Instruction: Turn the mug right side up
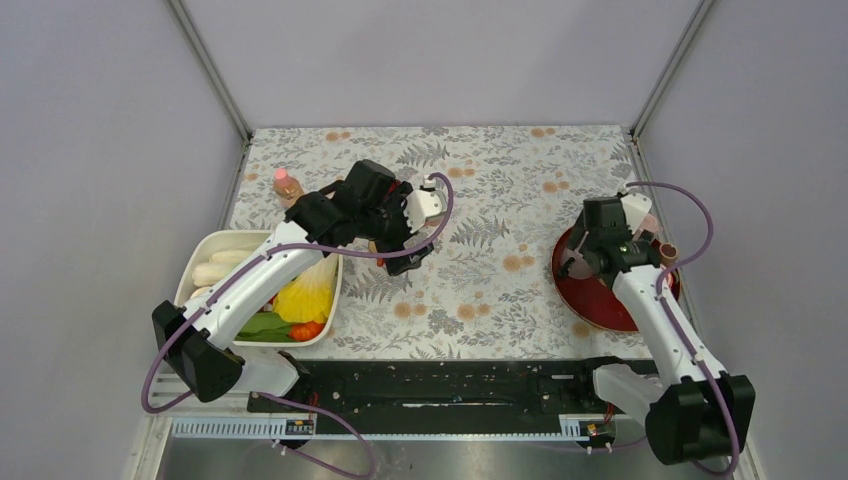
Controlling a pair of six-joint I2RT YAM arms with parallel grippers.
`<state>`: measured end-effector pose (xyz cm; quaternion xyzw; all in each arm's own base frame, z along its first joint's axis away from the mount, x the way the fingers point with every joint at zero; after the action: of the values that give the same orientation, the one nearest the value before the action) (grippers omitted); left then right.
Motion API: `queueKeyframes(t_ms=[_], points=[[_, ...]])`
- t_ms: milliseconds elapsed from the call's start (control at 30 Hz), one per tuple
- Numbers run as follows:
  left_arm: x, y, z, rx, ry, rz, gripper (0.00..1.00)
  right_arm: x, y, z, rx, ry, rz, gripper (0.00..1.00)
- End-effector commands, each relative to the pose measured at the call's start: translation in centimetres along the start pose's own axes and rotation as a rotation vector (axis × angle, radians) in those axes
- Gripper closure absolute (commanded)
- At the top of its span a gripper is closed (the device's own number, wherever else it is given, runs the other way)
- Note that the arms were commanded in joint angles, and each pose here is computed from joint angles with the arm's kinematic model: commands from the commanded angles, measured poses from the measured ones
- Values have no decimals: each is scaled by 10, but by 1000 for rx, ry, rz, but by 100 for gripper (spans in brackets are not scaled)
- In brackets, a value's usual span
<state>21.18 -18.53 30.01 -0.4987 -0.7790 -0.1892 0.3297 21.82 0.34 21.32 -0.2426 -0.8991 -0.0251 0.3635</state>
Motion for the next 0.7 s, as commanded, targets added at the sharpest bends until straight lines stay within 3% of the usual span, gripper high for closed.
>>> queueKeyframes(t_ms=[0,267,467,667], points=[[2,-1,-7,-30,-60,23,1,13,21,24,-34,-24,-14,2],[1,-3,-5,-30,-59,36,1,-22,47,37,-31,-15,126,6],[4,-3,-6,-35,-69,43,1,-36,60,34,-42,-28,143,16],[7,-7,-7,-45,-77,71,1,-55,71,47,7,66,186,21]])
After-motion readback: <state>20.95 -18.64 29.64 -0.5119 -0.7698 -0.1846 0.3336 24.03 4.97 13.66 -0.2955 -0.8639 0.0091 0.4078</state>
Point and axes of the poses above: each gripper's point midway between its finger pads, its own x axis back along the fingers, its own y axis along the line the jaws close on, z = x × y, the point moved 10 cm from there along x, back along the fingers, and after that the axes turned 10 degrees about x, right-handed, at the moved point
